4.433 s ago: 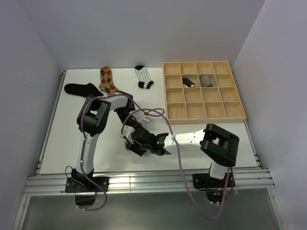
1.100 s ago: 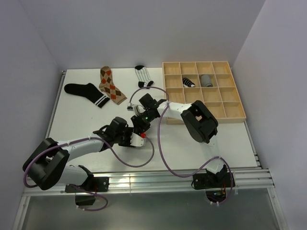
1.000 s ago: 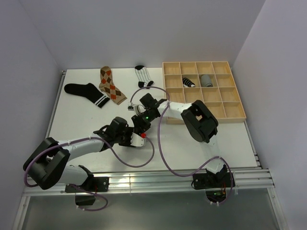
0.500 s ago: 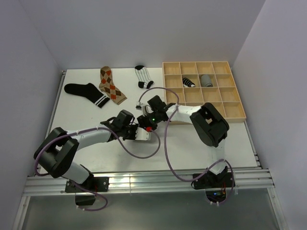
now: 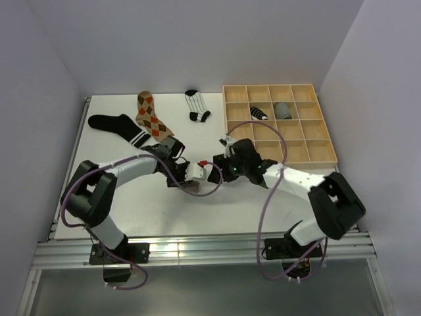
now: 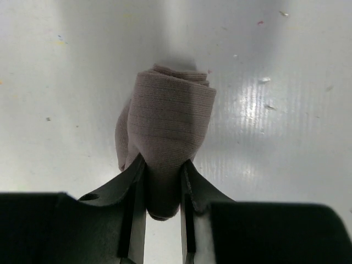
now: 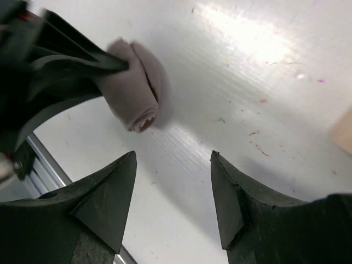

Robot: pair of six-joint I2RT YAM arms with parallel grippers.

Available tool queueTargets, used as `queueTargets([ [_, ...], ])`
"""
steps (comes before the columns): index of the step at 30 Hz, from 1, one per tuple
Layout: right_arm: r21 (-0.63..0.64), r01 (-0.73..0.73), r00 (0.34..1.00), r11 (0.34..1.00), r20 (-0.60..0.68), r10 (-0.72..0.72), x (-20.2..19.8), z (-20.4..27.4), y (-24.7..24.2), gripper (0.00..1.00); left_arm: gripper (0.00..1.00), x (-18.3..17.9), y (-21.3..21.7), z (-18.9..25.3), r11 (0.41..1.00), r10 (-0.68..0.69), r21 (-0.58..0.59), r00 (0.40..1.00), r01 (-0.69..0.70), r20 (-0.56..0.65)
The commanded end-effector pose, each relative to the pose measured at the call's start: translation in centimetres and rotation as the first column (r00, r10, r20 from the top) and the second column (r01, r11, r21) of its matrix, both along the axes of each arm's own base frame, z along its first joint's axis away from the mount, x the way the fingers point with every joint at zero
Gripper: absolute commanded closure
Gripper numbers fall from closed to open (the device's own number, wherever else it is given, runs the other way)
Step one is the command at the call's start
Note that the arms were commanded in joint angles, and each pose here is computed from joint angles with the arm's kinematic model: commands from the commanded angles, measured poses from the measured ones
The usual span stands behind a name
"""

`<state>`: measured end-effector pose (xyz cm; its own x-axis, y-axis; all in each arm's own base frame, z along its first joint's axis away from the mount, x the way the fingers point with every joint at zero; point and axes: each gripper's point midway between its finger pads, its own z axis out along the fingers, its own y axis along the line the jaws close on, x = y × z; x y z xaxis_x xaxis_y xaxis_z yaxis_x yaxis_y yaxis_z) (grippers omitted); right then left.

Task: Roll the socks
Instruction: Roll the sock at the center of the board.

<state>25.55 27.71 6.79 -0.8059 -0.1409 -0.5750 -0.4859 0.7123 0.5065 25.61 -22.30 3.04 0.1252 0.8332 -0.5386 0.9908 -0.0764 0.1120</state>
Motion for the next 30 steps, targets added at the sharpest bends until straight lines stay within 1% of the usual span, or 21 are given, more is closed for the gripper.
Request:
queueTargets([
  [1,0.119,0.130,0.974,0.984,0.172,-0.149,2.1,4.5,-0.7,0.37,1.00,-4.5,1.8,-0.7,0.998,-0.005,0.056,0.956,0.023,-0.294],
  [2,0.137,0.147,0.964,0.980,0.203,-0.173,2.2,5.1,-1.0,0.37,1.00,-4.5,1.9,-0.6,0.998,-0.001,0.063,0.949,0.021,-0.315],
  [3,0.123,0.186,0.953,0.975,0.217,-0.209,2.0,4.5,-2.1,0.37,1.00,-5.0,2.3,-1.0,0.997,0.011,0.079,0.931,0.019,-0.364],
  [4,0.154,0.198,0.935,0.968,0.268,-0.234,2.0,6.1,-2.7,0.37,1.00,-4.6,2.1,-0.7,0.997,0.010,0.074,0.930,0.018,-0.367],
  [5,0.172,0.206,0.922,0.963,0.295,-0.250,1.9,6.7,-3.0,0.37,1.00,-4.5,2.2,-0.8,0.997,0.018,0.080,0.925,0.013,-0.381],
  [6,0.162,0.223,0.914,0.961,0.307,-0.264,1.4,6.0,-3.9,0.37,1.00,-5.0,2.6,-1.1,0.995,0.028,0.095,0.908,0.013,-0.419],
  [7,0.191,0.236,0.889,0.953,0.354,-0.291,1.4,7.5,-4.5,0.37,1.00,-4.6,2.3,-0.9,0.996,0.026,0.093,0.906,0.015,-0.422],
  [9,0.182,0.246,0.864,0.952,0.405,-0.301,0.6,7.4,-5.4,0.38,1.00,-4.8,2.7,-1.6,0.993,0.039,0.115,0.883,0.017,-0.468],
  [10,0.199,0.254,0.838,0.946,0.443,-0.318,0.4,8.4,-5.8,0.38,1.00,-4.8,2.4,-1.2,0.994,0.029,0.104,0.871,0.025,-0.490],
  [13,0.181,0.228,0.815,0.957,0.503,-0.289,-0.7,8.8,-5.6,0.38,1.00,-4.5,2.7,-1.8,0.991,0.059,0.130,0.843,0.013,-0.534],
  [15,0.121,0.193,0.804,0.974,0.549,-0.227,-1.5,8.9,-4.5,0.38,1.00,-4.3,2.9,-2.5,0.989,0.075,0.145,0.829,0.007,-0.554],
  [17,0.008,0.161,0.806,0.987,0.576,-0.136,-2.1,7.8,-3.5,0.39,1.00,-4.1,2.8,-2.5,0.988,0.085,0.156,0.820,0.006,-0.567],
  [18,-0.003,0.104,0.799,0.995,0.596,-0.082,-3.2,8.8,-1.5,0.39,1.00,-4.3,2.9,-2.9,0.986,0.093,0.169,0.803,0.010,-0.589],
  [19,-0.072,0.079,0.809,0.994,0.587,-0.022,-3.5,7.4,-0.5,0.39,1.00,-3.9,2.6,-2.9,0.985,0.097,0.170,0.803,0.005,-0.588],
  [20,-0.148,0.081,0.804,0.986,0.595,0.023,-3.5,6.6,-0.3,0.39,1.00,-3.9,2.7,-3.1,0.984,0.104,0.178,0.796,0.005,-0.597],
  [21,-0.203,0.038,0.804,0.979,0.588,0.090,-4.0,6.0,1.6,0.39,1.00,-4.0,2.8,-3.4,0.983,0.106,0.185,0.791,0.008,-0.602],
  [23,-0.300,0.024,0.786,0.954,0.595,0.167,-4.0,5.1,2.4,0.39,1.00,-3.7,2.9,-3.7,0.981,0.113,0.194,0.796,0.005,-0.595],
  [24,-0.308,0.022,0.773,0.951,0.609,0.179,-3.8,5.8,3.5,0.39,1.00,-3.8,3.0,-3.9,0.980,0.116,0.198,0.791,0.007,-0.601],
  [26,-0.392,-0.019,0.755,0.920,0.598,0.270,-4.2,4.3,4.7,0.38,1.00,-3.8,3.0,-4.0,0.979,0.119,0.202,0.788,0.007,-0.604],
  [27,-0.394,-0.028,0.747,0.919,0.602,0.281,-4.0,4.9,5.6,0.37,1.00,-3.9,3.1,-4.2,0.978,0.121,0.207,0.784,0.010,-0.609],
  [30,-0.469,-0.062,0.734,0.881,0.577,0.359,-3.7,3.7,7.0,0.36,1.00,-4.0,3.2,-4.5,0.976,0.128,0.215,0.778,0.010,-0.616],
])
